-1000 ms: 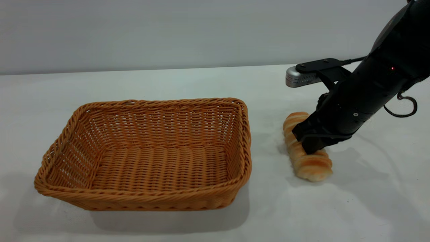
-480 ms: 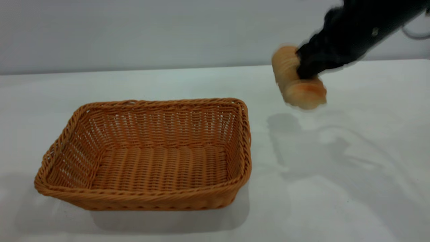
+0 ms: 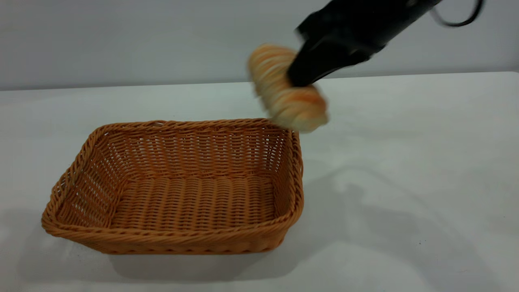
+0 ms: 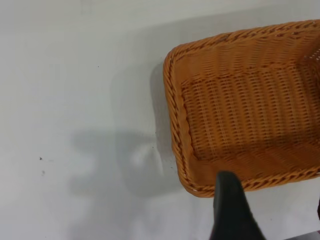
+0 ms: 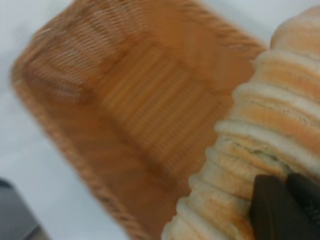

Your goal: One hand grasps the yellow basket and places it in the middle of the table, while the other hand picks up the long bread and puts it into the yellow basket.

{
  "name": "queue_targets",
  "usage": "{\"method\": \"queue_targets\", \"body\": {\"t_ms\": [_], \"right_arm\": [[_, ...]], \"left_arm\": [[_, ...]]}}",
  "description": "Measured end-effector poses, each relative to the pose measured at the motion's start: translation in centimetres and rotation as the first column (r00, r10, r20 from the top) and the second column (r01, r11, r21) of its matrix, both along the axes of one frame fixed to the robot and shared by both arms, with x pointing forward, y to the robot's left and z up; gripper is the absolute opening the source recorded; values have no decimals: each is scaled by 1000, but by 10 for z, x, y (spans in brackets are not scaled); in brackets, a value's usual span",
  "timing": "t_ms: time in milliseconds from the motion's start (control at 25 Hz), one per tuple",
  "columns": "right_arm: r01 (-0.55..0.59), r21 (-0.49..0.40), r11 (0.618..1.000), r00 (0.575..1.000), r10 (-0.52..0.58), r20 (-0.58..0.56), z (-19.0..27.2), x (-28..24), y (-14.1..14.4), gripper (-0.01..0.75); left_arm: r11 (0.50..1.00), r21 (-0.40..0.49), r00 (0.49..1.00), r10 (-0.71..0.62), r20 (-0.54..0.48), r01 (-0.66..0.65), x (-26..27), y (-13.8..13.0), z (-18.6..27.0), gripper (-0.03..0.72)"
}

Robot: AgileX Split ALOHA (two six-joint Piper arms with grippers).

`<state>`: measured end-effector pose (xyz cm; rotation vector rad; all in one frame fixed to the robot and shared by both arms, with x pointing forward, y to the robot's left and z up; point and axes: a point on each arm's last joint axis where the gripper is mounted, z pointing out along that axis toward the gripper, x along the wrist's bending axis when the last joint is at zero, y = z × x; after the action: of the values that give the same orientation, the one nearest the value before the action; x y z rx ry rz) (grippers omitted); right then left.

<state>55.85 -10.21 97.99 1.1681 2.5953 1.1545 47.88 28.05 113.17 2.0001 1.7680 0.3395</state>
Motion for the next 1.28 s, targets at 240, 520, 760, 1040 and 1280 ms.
{"method": "queue_targets", "body": {"t_ms": [240,520,760,1040,1280], "right_arm": [[-45,-9,999,998,44,-44,-23,-10,28,73],[-32,-10,999,998,31,-54,-28,-9,29,314],[-42,1,999,999,42,-26,-16,-11,28,355],[-45,-53,998,999,44,-13,12,-21,15,355],[66,-191,979,993,-83,-82,32,-28,-20,355]], "left_arm": [[1000,1,1000,-4,-21,4,-2,0,-1,465],[1000,2,999,-9,-50,9,-5,0,-2,465],[1000,6,1000,-12,-19,12,-18,0,9,465],[1000,12,998,-15,58,15,-47,2,30,465],[999,27,995,-20,97,17,-73,4,42,465]]}}
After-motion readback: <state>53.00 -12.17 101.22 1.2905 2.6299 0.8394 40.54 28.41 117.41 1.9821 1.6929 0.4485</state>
